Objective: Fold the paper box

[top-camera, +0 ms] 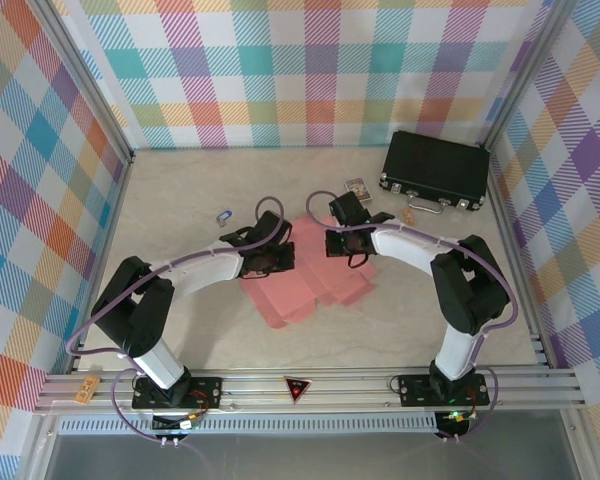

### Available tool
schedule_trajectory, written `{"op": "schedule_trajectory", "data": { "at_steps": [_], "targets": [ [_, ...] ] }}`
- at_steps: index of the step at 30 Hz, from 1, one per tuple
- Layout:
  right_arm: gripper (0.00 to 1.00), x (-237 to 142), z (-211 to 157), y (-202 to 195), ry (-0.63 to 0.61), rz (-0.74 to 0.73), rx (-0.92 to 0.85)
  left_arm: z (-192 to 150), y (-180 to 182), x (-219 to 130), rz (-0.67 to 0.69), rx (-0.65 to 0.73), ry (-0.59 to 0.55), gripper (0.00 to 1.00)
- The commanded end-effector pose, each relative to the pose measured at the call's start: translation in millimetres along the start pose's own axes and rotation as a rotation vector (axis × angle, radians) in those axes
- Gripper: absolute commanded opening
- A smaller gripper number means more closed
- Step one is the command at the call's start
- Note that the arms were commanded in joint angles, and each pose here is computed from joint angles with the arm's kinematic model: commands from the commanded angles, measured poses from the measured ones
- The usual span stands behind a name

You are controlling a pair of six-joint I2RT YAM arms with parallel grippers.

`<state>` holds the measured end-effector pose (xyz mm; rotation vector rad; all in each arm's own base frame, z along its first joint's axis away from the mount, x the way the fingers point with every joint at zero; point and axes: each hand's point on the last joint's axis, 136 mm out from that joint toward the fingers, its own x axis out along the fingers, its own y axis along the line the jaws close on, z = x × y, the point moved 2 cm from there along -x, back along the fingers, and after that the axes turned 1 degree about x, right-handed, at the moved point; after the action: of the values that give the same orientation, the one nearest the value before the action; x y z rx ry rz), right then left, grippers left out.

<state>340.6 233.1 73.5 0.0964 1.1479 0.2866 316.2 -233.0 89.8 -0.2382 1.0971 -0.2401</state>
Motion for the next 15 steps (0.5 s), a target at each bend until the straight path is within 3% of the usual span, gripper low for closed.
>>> {"op": "schedule_trajectory", "data": {
  "at_steps": [1, 15],
  "targets": [
    [0.06, 14, -22, -11, 0.062, -0.021, 0.04, -8, 26, 0, 0.11, 0.063, 0.045, 0.0],
    [0.05, 48, -5, -1, 0.103, -0.018, -0.021, -81, 39, 9, 0.063, -0.037, 0.178, 0.0]
  ]
}}
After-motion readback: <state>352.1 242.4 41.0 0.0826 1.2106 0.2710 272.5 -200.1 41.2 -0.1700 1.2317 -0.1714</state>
